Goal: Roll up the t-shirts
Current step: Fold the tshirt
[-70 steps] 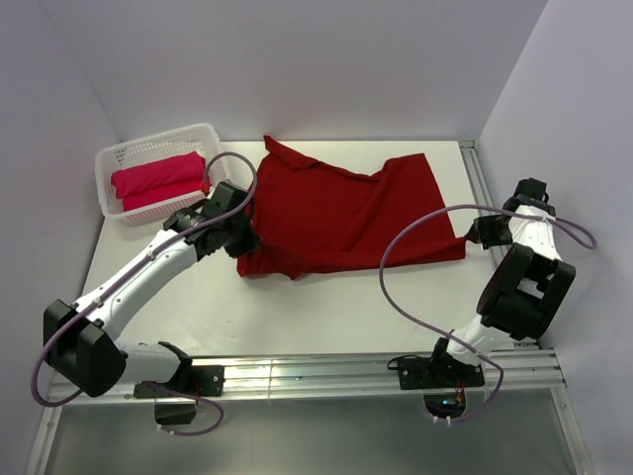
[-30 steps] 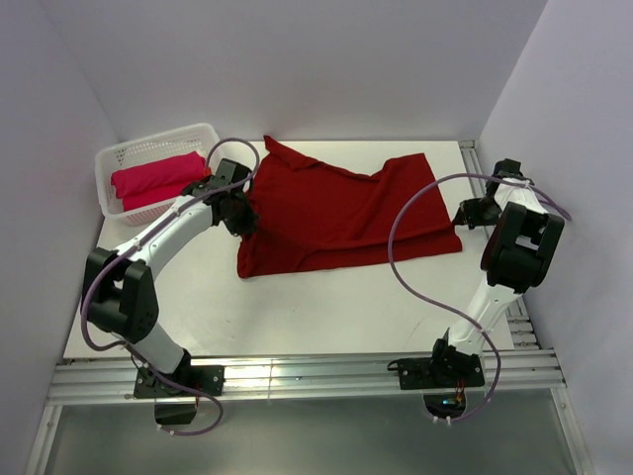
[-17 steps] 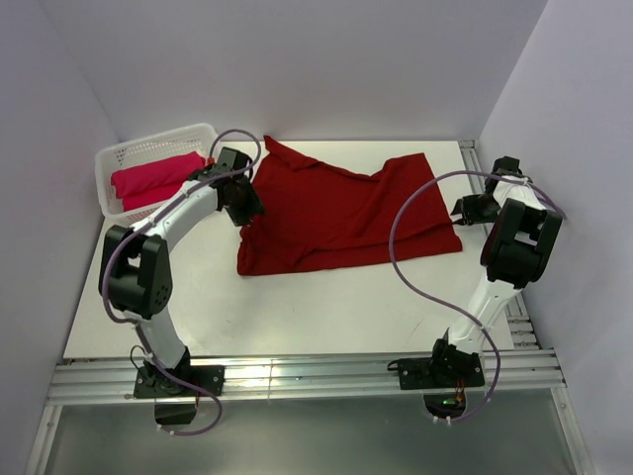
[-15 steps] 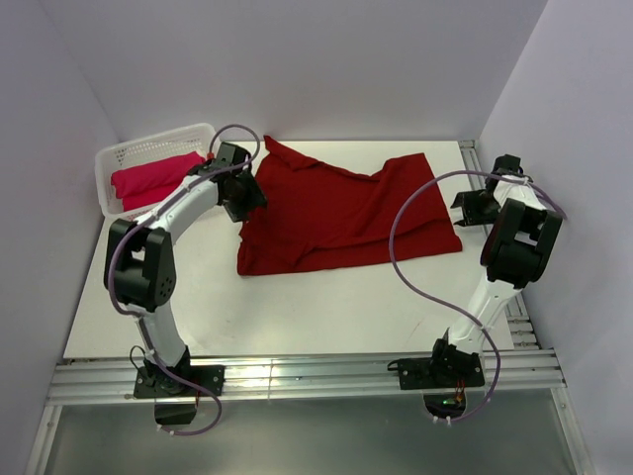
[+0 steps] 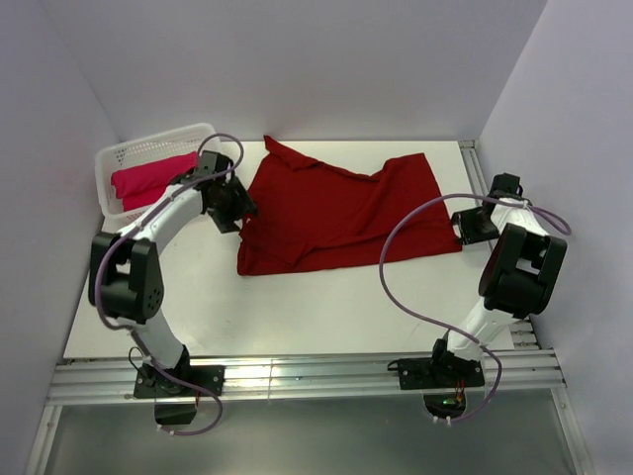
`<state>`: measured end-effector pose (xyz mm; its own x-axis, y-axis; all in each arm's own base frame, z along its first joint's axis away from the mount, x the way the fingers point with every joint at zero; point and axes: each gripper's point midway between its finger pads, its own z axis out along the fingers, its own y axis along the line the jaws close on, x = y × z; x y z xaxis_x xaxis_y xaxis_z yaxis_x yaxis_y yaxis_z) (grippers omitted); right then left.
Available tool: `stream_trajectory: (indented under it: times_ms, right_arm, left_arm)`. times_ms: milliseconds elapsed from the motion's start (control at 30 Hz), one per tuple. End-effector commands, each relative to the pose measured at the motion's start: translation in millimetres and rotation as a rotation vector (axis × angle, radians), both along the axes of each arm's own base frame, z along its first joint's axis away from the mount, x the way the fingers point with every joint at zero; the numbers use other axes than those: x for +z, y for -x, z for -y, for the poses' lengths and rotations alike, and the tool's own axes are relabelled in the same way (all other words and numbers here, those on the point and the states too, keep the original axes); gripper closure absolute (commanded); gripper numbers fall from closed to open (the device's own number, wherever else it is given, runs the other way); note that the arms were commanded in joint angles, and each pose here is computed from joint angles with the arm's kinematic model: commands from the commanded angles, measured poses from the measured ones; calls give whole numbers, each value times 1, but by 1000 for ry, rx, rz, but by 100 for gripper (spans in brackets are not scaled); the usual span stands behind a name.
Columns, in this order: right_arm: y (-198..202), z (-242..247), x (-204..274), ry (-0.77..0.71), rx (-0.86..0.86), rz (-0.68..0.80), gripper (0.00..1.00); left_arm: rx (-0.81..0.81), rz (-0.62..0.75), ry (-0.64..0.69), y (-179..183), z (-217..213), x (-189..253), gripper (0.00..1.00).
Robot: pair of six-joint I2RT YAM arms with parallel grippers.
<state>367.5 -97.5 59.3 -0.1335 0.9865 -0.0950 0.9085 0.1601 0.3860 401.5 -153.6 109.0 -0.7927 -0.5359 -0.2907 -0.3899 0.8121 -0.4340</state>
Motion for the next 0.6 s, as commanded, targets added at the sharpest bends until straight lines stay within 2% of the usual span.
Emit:
stream_trajectory:
  times_ms: [0,233,433,567]
  right_arm:
    - [15,4,0,59,39,-5,49]
    - [39,2,-20,88,40,-51,47]
    - [39,7,-38,94,17,-90,49]
    - [35,14,-45,117,6,-116,57]
  left_arm:
    - [-33,37,46,32,2,27,33]
    - [-36,-27,37,78,-9,2,33]
    - [-43,-46,39,93,-11,-9,34]
    - [-52,-60,30,98,-13,-16,35]
